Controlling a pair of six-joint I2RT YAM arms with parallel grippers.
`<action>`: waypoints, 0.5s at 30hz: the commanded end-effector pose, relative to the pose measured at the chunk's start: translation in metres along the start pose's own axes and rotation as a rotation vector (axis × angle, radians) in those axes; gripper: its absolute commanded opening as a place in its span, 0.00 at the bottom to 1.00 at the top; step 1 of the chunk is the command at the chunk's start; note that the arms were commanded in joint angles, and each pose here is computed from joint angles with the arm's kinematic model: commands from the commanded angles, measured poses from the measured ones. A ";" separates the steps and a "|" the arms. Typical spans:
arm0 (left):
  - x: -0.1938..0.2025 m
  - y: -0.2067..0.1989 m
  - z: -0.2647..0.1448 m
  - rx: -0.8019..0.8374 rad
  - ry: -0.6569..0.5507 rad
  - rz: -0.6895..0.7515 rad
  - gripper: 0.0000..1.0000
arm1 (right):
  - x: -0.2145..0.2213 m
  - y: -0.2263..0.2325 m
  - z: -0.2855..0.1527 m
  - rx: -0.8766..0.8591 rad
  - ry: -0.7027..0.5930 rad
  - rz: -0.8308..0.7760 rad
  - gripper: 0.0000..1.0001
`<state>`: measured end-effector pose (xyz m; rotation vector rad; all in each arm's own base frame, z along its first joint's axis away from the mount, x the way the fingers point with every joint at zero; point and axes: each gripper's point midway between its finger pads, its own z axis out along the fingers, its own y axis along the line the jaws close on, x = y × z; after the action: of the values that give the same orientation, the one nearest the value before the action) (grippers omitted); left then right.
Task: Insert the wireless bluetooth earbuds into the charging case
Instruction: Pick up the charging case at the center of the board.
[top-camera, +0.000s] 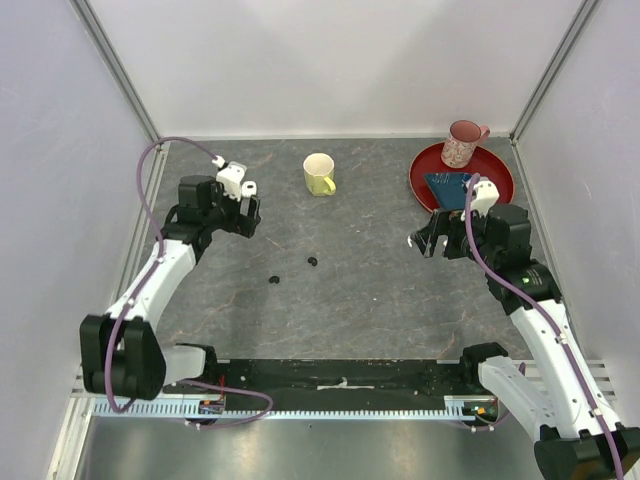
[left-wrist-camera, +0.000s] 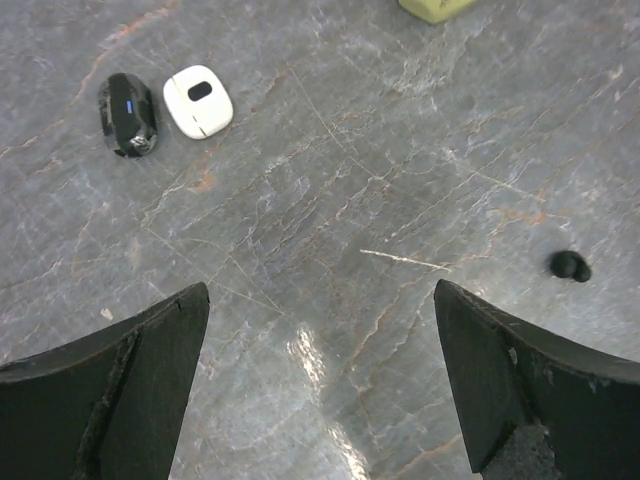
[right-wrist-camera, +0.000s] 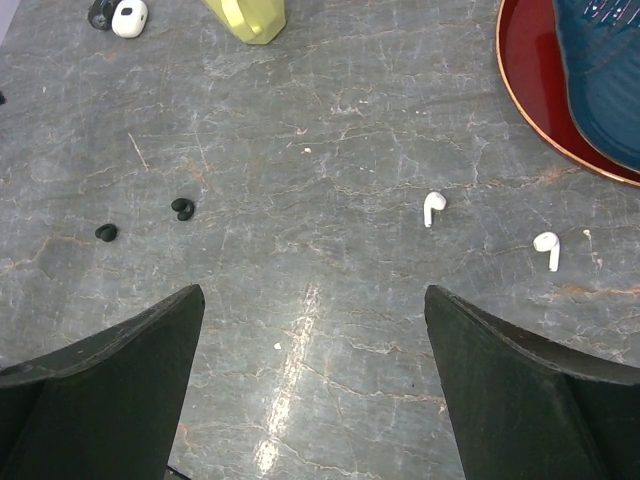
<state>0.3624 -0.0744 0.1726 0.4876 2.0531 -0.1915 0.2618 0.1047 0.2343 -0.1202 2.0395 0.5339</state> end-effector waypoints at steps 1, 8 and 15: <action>-0.029 0.016 0.021 0.005 -0.064 0.136 1.00 | -0.011 0.000 -0.007 0.010 -0.038 -0.024 0.98; -0.029 0.048 0.063 -0.064 0.082 -0.054 1.00 | -0.007 -0.005 -0.002 0.036 -0.019 -0.009 0.98; -0.013 0.049 0.104 -0.055 0.201 -0.263 0.95 | -0.002 -0.014 0.005 0.079 0.014 0.011 0.98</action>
<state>0.4640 -0.0642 0.1462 0.3769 2.2142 -0.1814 0.2657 0.0981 0.2252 -0.0890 2.0742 0.4884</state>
